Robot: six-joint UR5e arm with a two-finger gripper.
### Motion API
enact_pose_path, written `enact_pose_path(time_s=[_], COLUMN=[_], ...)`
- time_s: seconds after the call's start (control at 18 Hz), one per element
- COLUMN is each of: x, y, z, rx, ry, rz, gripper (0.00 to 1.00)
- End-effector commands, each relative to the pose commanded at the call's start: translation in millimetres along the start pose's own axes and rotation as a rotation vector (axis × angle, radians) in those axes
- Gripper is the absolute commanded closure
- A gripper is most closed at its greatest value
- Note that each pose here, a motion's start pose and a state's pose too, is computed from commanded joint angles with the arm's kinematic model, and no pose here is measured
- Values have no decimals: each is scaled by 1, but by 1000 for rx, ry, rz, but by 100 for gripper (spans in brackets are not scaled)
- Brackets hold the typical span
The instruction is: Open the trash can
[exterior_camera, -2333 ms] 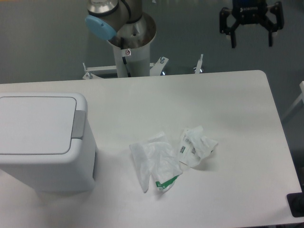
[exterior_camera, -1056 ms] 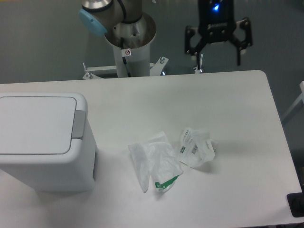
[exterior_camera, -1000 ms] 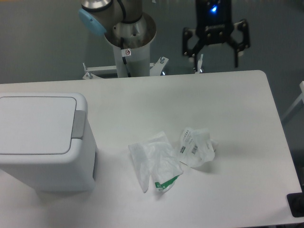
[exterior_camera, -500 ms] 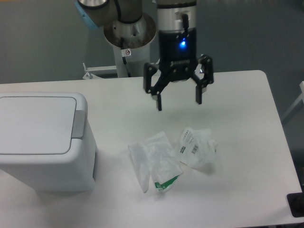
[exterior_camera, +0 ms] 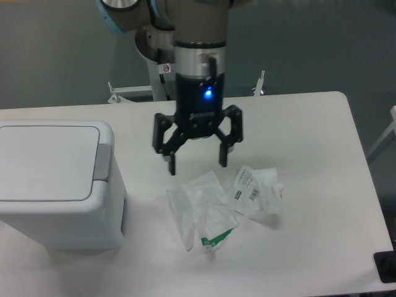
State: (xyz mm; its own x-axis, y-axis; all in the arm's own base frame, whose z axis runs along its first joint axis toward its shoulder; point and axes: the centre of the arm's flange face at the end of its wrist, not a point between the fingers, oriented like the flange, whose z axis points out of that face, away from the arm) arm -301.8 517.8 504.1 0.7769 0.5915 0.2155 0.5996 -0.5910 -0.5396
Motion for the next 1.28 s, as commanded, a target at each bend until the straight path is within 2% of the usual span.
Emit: enact_pose_path(time_s=[0.33, 1.28], x=[32, 57], y=[29, 43], z=[13, 12], rx=[-50, -63], ry=[31, 54], rz=[44, 83], gripper=[0, 0])
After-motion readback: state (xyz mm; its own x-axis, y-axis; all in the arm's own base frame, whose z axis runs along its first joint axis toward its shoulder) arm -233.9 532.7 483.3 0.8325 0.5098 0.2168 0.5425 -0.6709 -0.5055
